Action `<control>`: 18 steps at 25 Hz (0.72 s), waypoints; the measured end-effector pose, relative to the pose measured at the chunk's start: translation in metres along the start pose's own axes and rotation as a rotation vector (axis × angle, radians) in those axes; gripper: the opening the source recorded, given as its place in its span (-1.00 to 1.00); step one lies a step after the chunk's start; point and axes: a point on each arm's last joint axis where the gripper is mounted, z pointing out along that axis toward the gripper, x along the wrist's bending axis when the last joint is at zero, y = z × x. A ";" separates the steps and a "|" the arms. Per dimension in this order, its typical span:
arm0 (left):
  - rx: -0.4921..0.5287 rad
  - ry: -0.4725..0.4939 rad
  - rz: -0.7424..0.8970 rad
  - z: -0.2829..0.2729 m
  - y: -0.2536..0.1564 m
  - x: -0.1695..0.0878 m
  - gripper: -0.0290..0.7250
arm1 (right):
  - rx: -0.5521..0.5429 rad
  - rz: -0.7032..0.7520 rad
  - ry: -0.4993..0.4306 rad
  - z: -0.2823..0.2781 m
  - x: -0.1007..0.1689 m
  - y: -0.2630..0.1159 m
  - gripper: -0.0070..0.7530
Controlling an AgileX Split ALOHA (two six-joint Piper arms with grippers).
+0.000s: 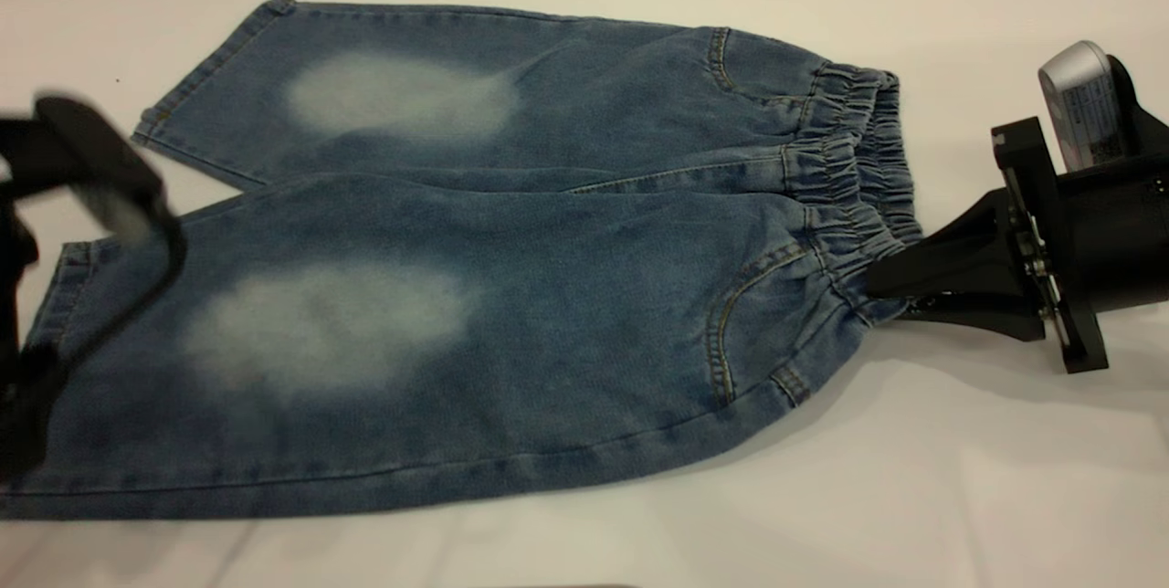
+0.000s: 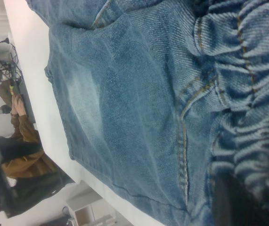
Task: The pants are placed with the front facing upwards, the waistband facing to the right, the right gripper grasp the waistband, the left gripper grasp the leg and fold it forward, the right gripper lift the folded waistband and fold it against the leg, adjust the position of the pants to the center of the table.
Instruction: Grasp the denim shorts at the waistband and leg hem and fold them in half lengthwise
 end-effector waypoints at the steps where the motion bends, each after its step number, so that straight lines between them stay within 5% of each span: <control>1: 0.004 0.001 0.014 0.004 -0.001 -0.001 0.59 | -0.001 0.001 0.001 0.000 0.000 0.000 -0.89; 18: -0.032 0.000 0.124 0.045 -0.007 -0.016 0.58 | -0.003 -0.002 0.006 0.000 0.001 0.000 -0.88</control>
